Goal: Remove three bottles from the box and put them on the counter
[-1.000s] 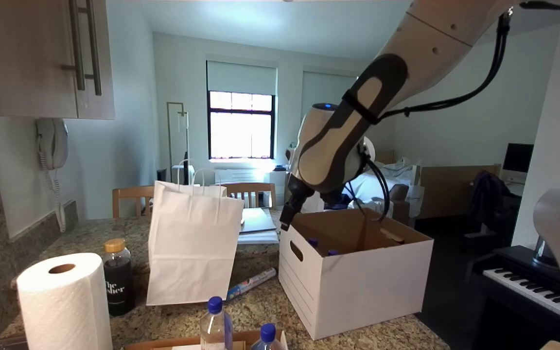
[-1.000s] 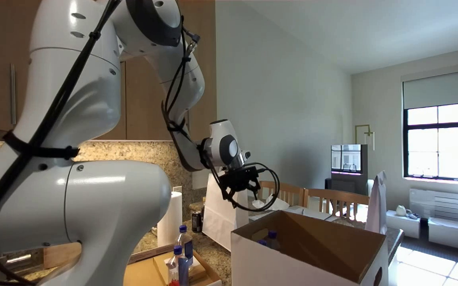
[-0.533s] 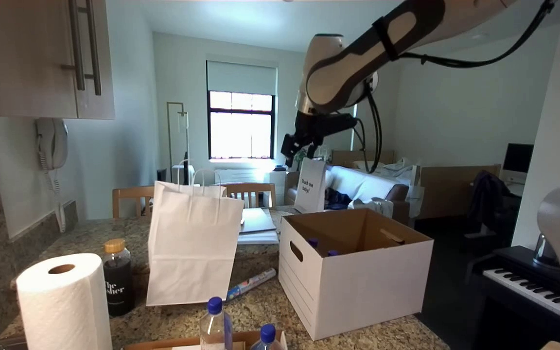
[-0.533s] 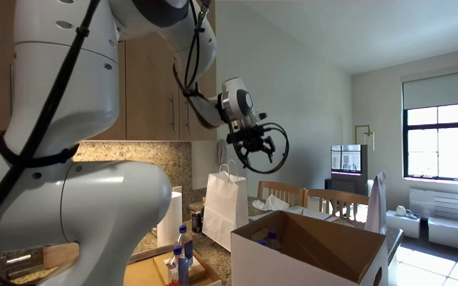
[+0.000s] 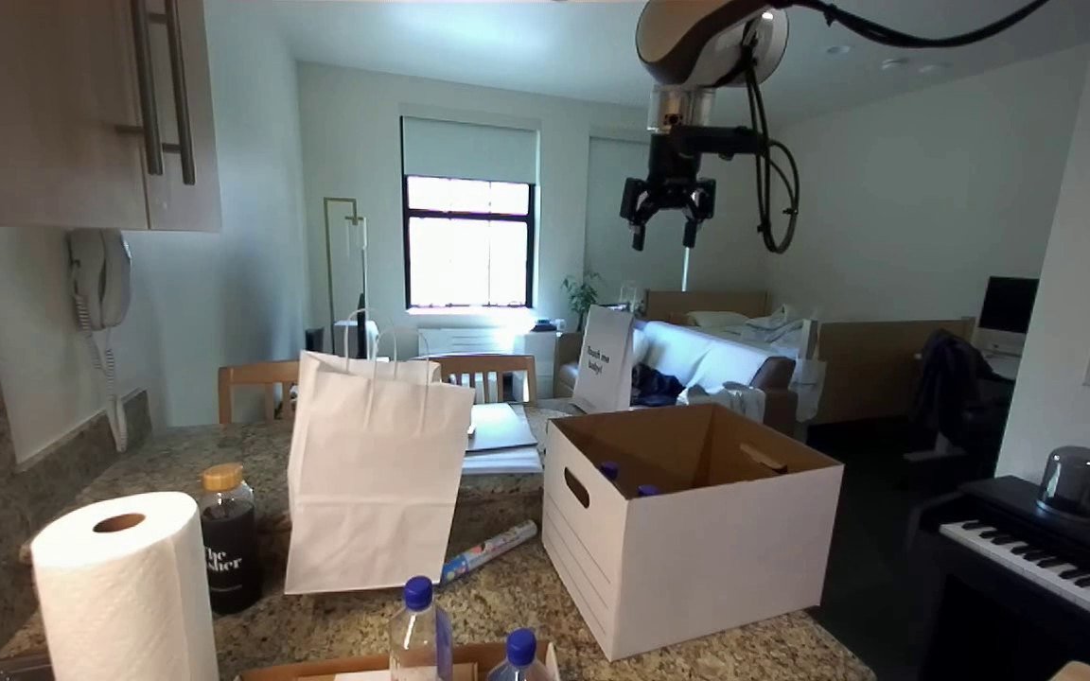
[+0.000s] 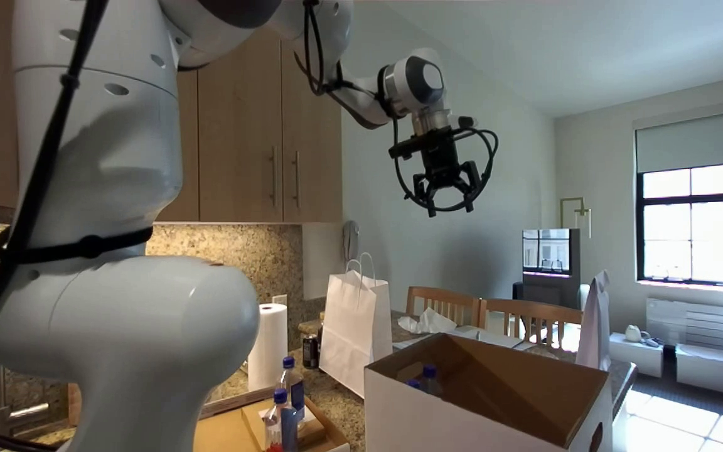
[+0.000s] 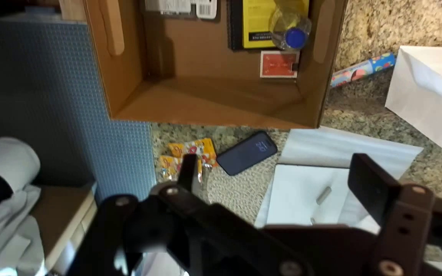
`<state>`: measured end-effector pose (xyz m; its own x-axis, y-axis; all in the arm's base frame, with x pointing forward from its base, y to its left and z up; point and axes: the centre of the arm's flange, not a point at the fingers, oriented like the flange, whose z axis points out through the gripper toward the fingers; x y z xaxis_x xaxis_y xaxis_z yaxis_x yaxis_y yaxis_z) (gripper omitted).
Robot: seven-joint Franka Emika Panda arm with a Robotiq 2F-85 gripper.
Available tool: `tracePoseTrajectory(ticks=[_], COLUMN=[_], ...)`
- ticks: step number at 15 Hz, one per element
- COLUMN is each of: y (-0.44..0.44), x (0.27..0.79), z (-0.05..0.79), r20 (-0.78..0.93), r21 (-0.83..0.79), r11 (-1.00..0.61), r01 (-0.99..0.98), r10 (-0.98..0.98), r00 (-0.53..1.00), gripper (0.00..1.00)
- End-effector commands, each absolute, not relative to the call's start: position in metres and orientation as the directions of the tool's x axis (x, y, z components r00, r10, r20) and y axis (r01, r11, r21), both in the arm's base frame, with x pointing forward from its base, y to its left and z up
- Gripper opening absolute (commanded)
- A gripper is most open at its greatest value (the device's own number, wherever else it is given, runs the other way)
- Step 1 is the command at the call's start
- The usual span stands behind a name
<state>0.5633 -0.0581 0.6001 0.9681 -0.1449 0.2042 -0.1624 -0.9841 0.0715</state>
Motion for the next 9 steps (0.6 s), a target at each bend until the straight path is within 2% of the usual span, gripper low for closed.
tracePoseTrajectory(ticks=[1,5,9], y=[-0.077,-0.068,-0.046], x=[0.597,0.612,0.623], z=[0.554,0.482,0.388], r20=[0.106,0.246,0.182], r21=[0.007,-0.148,-0.092], r11=[-0.968,-0.945,-0.953], r01=[-0.251,-0.291,-0.289], r10=[-0.249,-0.320,-0.301], r00=[0.963,0.915,0.936], gripper=[1.00,1.00,1.00])
